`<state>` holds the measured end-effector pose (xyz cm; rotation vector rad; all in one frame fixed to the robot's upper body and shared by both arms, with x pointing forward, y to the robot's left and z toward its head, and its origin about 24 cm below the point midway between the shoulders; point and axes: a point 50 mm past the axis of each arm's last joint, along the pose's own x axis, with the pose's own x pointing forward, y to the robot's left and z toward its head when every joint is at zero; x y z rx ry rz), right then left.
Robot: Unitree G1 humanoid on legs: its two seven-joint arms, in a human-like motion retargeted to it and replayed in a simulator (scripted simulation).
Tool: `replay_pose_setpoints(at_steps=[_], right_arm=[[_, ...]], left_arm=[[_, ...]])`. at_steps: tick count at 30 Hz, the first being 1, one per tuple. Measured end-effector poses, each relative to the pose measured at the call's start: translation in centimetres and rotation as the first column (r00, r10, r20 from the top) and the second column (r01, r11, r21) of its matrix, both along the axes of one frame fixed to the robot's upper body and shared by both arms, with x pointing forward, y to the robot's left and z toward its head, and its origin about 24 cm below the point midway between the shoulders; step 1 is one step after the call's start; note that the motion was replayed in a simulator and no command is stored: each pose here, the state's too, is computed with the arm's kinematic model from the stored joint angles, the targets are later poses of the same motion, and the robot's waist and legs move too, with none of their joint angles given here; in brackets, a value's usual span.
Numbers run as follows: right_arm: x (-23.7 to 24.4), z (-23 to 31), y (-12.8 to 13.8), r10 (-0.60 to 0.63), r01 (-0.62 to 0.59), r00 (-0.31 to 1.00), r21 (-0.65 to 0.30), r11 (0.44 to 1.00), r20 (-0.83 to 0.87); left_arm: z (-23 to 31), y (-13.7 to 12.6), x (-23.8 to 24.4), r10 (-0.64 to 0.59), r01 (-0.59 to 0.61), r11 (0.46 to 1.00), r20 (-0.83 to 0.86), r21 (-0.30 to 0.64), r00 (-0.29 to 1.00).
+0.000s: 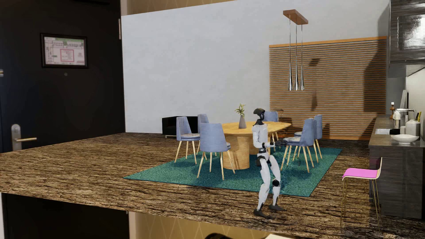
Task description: Head to the pink stool
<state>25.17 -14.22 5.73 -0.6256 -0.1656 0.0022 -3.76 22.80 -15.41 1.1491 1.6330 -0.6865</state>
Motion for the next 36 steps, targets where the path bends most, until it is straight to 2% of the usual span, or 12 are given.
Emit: replay_pose_setpoints(at_steps=[4,6,8,10,11,13,15,17,24,28,31,36], right_arm=[[-1.4,-6.4,-4.5,-0.272,0.244,0.913,-0.129,0.961,-0.305],[-5.2,-13.5,-6.3,-0.396,0.295,0.647,-0.265,0.918,-0.652],[-12.2,-19.5,-7.5,-0.399,0.103,0.219,-0.385,0.917,-0.89],[-19.2,-22.3,-6.2,-0.321,-0.462,-0.08,-0.25,0.851,-0.944],[-21.6,-22.7,-5.3,-0.255,-0.548,-0.159,-0.129,0.826,-0.954],[-25.4,-22.7,-5.0,-0.143,-0.247,-0.235,-0.084,0.965,-0.961],[-26.6,-22.5,-5.0,-0.158,-0.005,-0.188,-0.16,0.987,-0.969],[-25.3,-22.1,-5.3,-0.259,-0.036,-0.06,-0.257,0.966,-0.964],[-14.7,-19.4,-5.1,-0.296,-0.053,0.35,-0.334,0.941,-0.889],[-9.8,-17.0,-4.2,-0.234,0.019,0.549,-0.267,0.963,-0.803],[-9.0,-16.4,-3.5,-0.212,0.009,0.598,-0.258,0.966,-0.773],[-12.2,-18.2,-4.7,-0.268,0.038,0.469,-0.284,0.958,-0.842]], left_arm=[[0.0,-1.9,3.4,0.343,-0.355,0.935,0.224,0.018,0.912],[0.8,-2.2,8.8,0.285,-0.335,0.942,0.455,0.032,0.844],[2.1,-2.6,14.7,0.258,-0.28,0.958,0.614,-0.063,0.746],[4.0,-3.2,20.6,0.236,-0.144,0.971,0.711,-0.189,0.662],[5.3,-3.5,23.0,0.198,-0.059,0.977,0.76,-0.206,0.619],[8.2,-3.5,26.2,0.094,0.068,0.987,0.867,-0.146,0.489],[9.8,-3.4,26.8,0.088,0.055,0.992,0.933,-0.115,0.349],[8.9,-3.2,25.6,0.193,-0.04,0.981,0.919,-0.191,0.344],[0.9,-2.4,14.8,0.176,-0.175,0.983,0.485,-0.046,0.857],[-0.4,-2.5,9.2,0.229,-0.216,0.973,0.294,-0.075,0.928],[-0.5,-1.9,7.1,0.26,-0.255,0.965,0.267,-0.052,0.928],[0.4,-1.1,11.7,0.08,-0.071,0.997,0.364,-0.04,0.928]])
